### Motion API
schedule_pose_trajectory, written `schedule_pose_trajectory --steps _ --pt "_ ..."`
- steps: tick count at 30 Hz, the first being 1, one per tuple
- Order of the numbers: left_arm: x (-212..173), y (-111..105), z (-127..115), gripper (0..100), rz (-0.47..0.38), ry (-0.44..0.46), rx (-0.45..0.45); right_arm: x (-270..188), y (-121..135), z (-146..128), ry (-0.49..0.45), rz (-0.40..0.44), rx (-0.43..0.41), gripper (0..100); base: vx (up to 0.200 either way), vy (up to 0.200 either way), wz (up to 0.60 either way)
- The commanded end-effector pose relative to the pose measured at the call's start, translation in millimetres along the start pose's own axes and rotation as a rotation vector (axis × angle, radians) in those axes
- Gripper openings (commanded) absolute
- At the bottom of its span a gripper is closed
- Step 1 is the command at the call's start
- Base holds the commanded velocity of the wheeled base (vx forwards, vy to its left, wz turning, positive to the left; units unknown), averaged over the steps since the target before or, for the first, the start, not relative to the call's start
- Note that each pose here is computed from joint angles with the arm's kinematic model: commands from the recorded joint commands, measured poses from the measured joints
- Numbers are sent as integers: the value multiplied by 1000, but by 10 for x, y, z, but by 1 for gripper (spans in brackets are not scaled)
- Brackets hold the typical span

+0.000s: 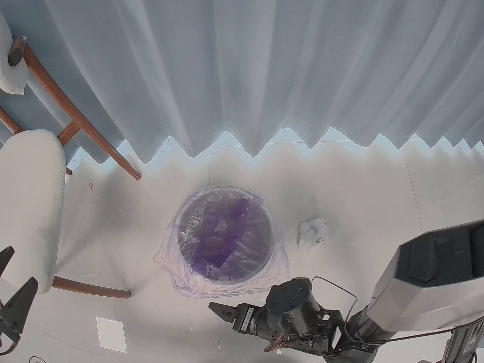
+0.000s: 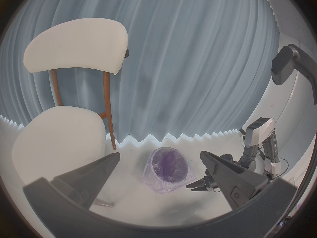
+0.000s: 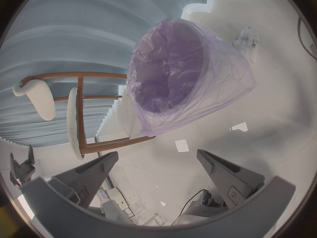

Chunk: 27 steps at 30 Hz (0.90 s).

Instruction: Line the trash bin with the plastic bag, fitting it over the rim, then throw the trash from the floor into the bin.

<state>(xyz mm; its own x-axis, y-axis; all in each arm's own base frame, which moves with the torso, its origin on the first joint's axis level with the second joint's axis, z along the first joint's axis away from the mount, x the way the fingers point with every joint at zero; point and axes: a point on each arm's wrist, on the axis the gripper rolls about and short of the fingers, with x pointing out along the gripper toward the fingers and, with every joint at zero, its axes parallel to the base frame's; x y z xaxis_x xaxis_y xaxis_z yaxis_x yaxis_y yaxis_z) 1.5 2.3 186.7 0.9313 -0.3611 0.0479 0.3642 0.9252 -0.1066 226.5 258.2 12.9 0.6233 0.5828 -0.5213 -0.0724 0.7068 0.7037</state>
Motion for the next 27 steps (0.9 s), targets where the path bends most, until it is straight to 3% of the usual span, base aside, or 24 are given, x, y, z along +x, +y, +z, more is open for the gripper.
schedule_pose_trajectory --steps 1,11,17,18,27 --pt "43 -5 5 100 4 20 -1 216 -63 -44 6 -27 -14 100 0 0 0" --pt "44 -4 1 100 7 21 0 538 -129 -9 -44 -57 -119 100 0 0 0" --pt "43 -6 19 100 8 15 -1 768 -187 122 -113 -124 -158 100 0 0 0" --pt "42 -6 24 100 8 14 -1 786 -180 133 -115 -126 -157 0 0 0 0" --pt "34 -4 12 100 8 12 -2 856 -153 186 -130 -122 -155 0 0 0 0"
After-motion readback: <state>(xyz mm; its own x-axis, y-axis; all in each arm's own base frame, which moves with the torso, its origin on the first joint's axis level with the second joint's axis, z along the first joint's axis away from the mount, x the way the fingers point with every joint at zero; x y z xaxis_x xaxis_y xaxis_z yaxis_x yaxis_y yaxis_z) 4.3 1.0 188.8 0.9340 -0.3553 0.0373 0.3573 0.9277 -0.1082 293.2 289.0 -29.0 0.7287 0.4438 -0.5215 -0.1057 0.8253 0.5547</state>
